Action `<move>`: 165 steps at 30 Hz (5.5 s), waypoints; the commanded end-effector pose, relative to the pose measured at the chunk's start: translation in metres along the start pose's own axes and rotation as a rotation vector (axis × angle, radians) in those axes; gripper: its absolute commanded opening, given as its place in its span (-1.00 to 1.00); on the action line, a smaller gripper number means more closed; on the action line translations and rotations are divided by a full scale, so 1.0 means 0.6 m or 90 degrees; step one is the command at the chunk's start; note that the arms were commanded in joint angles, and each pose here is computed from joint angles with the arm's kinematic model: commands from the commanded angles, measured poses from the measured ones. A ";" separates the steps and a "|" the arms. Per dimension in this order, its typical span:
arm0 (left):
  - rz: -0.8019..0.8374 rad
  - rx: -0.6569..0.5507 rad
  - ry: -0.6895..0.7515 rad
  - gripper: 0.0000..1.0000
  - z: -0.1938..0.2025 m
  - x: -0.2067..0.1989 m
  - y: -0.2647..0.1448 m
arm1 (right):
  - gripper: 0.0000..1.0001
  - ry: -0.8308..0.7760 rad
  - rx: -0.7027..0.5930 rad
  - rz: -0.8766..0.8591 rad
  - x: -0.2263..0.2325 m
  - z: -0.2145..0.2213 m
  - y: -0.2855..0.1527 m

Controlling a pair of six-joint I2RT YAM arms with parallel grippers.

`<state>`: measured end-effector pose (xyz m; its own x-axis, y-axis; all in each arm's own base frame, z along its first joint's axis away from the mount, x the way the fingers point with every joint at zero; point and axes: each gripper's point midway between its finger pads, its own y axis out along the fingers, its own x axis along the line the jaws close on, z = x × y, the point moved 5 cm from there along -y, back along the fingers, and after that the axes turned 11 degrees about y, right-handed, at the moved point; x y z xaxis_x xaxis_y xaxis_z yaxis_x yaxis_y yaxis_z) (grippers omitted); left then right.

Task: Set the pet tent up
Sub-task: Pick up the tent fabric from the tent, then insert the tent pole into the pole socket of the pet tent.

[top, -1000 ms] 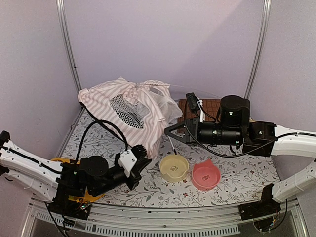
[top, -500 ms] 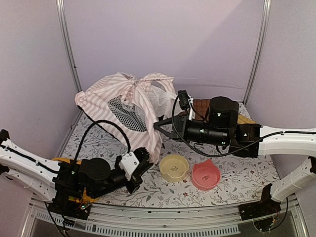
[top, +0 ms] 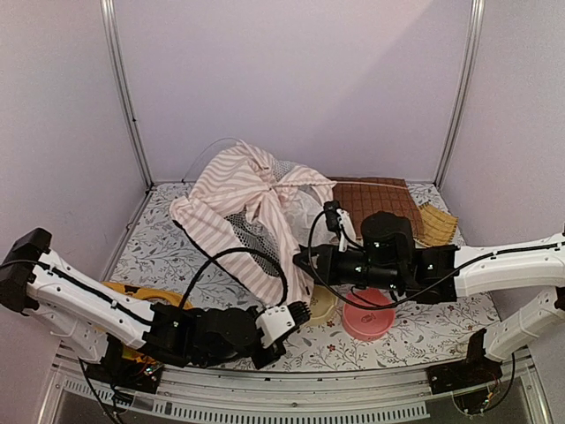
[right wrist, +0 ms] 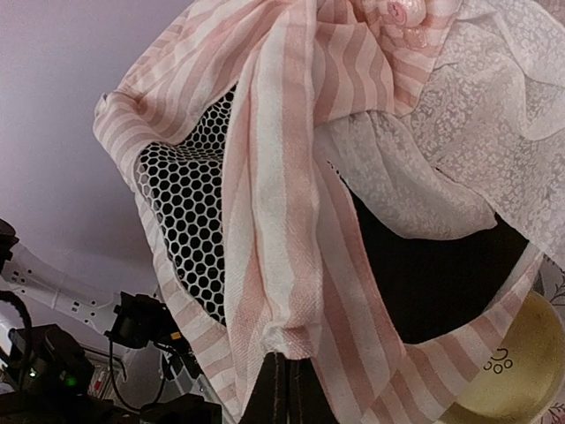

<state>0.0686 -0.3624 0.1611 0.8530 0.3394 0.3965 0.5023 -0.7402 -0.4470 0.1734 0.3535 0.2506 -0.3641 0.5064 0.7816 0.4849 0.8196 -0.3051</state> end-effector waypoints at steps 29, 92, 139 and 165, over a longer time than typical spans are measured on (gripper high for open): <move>0.135 -0.045 -0.172 -1.00 -0.007 0.003 -0.005 | -1.00 0.093 -0.007 -0.097 0.041 -0.012 -0.013; 0.205 -0.144 -0.347 -1.00 -0.044 0.079 -0.009 | -1.00 0.084 -0.040 -0.060 0.019 -0.005 -0.007; -0.029 -0.043 -0.609 -0.27 -0.017 0.202 -0.035 | -1.00 0.015 0.027 0.052 -0.060 0.049 0.015; -0.316 0.059 -0.598 -0.08 0.104 0.463 -0.114 | -1.00 -0.135 0.151 0.201 -0.104 0.131 -0.042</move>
<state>0.2625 -0.2140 0.2759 0.3531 0.9047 -0.2384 0.8112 -0.4230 -0.4037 0.1191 0.3340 0.1565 -0.4083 0.7512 0.5187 0.3599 0.6547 -0.6647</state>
